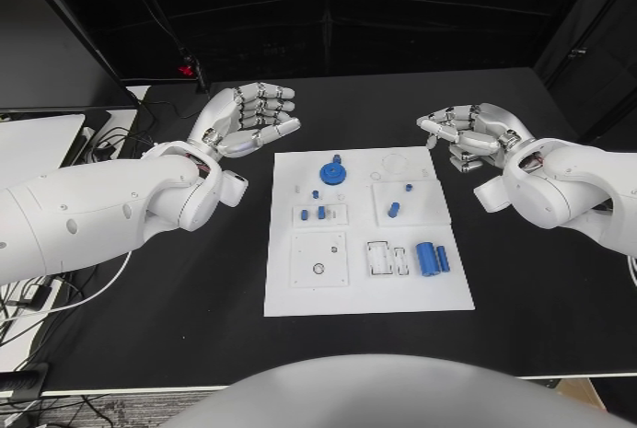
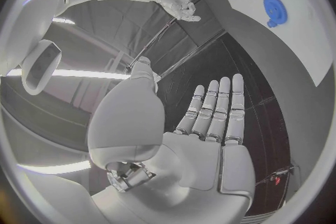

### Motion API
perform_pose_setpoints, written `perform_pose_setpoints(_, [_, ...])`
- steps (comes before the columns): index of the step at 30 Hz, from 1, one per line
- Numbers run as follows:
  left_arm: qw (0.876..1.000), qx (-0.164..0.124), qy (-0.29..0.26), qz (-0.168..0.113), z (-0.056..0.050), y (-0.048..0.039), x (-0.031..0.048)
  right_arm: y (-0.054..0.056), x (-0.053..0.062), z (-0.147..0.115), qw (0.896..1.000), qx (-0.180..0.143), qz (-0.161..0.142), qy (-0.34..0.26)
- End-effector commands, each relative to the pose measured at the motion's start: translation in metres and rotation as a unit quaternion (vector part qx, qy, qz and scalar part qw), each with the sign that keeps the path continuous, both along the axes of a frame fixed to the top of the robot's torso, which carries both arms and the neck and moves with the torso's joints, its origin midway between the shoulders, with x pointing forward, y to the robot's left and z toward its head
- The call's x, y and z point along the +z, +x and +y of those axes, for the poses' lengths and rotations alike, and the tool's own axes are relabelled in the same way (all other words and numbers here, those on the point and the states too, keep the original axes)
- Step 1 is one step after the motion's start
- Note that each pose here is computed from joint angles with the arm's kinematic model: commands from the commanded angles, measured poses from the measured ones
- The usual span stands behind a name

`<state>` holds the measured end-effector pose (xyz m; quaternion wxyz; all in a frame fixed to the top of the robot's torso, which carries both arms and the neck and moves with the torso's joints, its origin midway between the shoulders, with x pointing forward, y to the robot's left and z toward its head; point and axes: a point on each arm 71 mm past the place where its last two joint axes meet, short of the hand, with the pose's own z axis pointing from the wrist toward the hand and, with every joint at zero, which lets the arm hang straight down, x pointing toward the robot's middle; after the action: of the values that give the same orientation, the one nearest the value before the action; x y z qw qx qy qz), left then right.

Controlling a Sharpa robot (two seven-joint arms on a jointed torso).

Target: Assemble the parts on the task board

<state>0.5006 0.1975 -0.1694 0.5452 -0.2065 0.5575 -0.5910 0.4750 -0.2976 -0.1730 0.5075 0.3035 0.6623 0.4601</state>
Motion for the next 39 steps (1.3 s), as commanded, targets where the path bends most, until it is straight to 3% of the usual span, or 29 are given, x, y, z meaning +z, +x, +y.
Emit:
perform_pose_setpoints(1, [0.992, 0.015, -0.122, 0.03, 0.0, -0.0016, 0.0027, 0.003, 0.005, -0.001, 0.992, 0.021, -0.064, -0.106])
perform_pose_setpoints(6, [0.987, 0.007, -0.154, 0.039, -0.009, -0.0057, 0.0023, 0.006, 0.006, -0.003, 0.984, 0.026, -0.095, -0.151])
perform_pose_setpoints(10, [0.985, 0.001, -0.166, 0.039, -0.014, -0.0081, 0.0016, 0.008, 0.008, -0.001, 0.97, 0.034, -0.129, -0.205])
perform_pose_setpoints(14, [0.984, -0.003, -0.172, 0.036, -0.018, -0.01, 0.0005, 0.009, 0.008, 0.004, 0.948, 0.048, -0.166, -0.269])
perform_pose_setpoints(18, [0.984, -0.005, -0.175, 0.035, -0.02, -0.0106, -0.0008, 0.01, 0.005, 0.011, 0.927, 0.059, -0.185, -0.322])
perform_pose_setpoints(27, [0.984, -0.004, -0.176, 0.036, -0.019, -0.0107, -0.0029, 0.01, -0.008, 0.029, 0.889, 0.079, -0.183, -0.412])
perform_pose_setpoints(35, [0.984, 0.002, -0.173, 0.035, -0.018, -0.0102, -0.0041, 0.009, -0.019, 0.039, 0.866, 0.112, -0.164, -0.458])
perform_pose_setpoints(39, [0.984, 0.004, -0.172, 0.036, -0.017, -0.0099, -0.0044, 0.009, -0.023, 0.042, 0.861, 0.117, -0.158, -0.469])
